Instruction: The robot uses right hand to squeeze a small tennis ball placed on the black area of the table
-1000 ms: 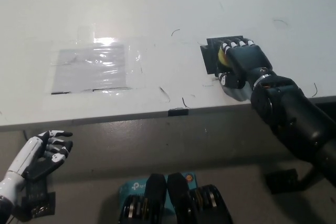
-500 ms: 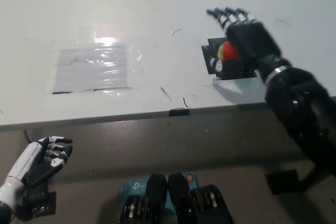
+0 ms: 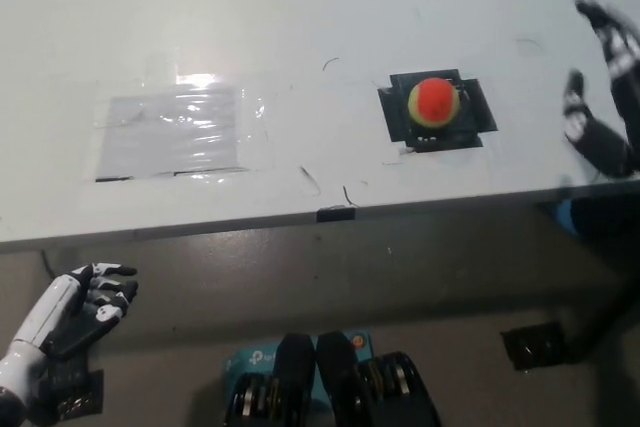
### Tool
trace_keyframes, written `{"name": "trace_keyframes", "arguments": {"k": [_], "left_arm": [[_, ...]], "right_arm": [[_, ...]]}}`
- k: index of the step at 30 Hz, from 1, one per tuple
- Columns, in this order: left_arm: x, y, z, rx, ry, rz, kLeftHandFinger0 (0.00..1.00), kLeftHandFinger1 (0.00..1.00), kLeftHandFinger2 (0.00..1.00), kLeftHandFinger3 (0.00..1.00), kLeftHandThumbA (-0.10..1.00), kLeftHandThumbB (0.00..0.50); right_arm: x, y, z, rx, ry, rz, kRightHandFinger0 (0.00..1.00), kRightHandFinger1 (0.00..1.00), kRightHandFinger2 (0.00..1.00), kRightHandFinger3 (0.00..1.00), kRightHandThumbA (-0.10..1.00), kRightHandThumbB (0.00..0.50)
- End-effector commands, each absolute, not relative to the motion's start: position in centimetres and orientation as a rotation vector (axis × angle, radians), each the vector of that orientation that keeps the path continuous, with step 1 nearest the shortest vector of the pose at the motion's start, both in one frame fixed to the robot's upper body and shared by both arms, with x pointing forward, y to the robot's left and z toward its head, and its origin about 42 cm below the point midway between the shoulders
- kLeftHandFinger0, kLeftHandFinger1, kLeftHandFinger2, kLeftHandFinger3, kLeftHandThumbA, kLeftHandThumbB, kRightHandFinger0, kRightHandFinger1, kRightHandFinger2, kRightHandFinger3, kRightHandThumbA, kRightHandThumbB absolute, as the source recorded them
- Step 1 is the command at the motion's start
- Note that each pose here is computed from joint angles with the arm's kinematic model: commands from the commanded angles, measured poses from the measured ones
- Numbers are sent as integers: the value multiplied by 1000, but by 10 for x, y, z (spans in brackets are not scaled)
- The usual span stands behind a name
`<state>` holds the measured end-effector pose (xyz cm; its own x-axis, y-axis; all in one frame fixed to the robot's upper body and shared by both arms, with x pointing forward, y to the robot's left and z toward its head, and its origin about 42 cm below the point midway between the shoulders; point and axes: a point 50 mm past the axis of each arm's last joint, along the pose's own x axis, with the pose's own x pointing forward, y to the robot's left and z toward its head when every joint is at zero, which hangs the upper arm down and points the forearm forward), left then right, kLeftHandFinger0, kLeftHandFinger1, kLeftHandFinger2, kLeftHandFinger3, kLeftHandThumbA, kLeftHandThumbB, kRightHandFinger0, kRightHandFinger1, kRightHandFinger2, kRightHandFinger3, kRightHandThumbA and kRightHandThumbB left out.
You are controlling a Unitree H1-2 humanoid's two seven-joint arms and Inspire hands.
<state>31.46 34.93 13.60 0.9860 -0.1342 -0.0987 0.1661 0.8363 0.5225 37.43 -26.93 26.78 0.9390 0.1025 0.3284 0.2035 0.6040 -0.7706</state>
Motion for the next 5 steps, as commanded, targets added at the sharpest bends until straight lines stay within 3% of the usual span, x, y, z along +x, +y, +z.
{"name": "trace_keyframes", "arguments": {"k": [1,3,5], "left_arm": [[317,353,151,579,-13,-154,426,487,591,691,716,32],[317,353,151,581,-4,-152,421,484,593,690,712,28],[319,353,152,583,-8,-153,415,481,590,682,690,22]], "right_arm": [[363,-301,227,-380,-447,-186,206,285,431,756,-100,166],[350,-308,188,-218,-314,-278,49,121,289,640,-29,183],[346,-309,174,-115,-268,-318,4,82,268,612,-49,190]]}}
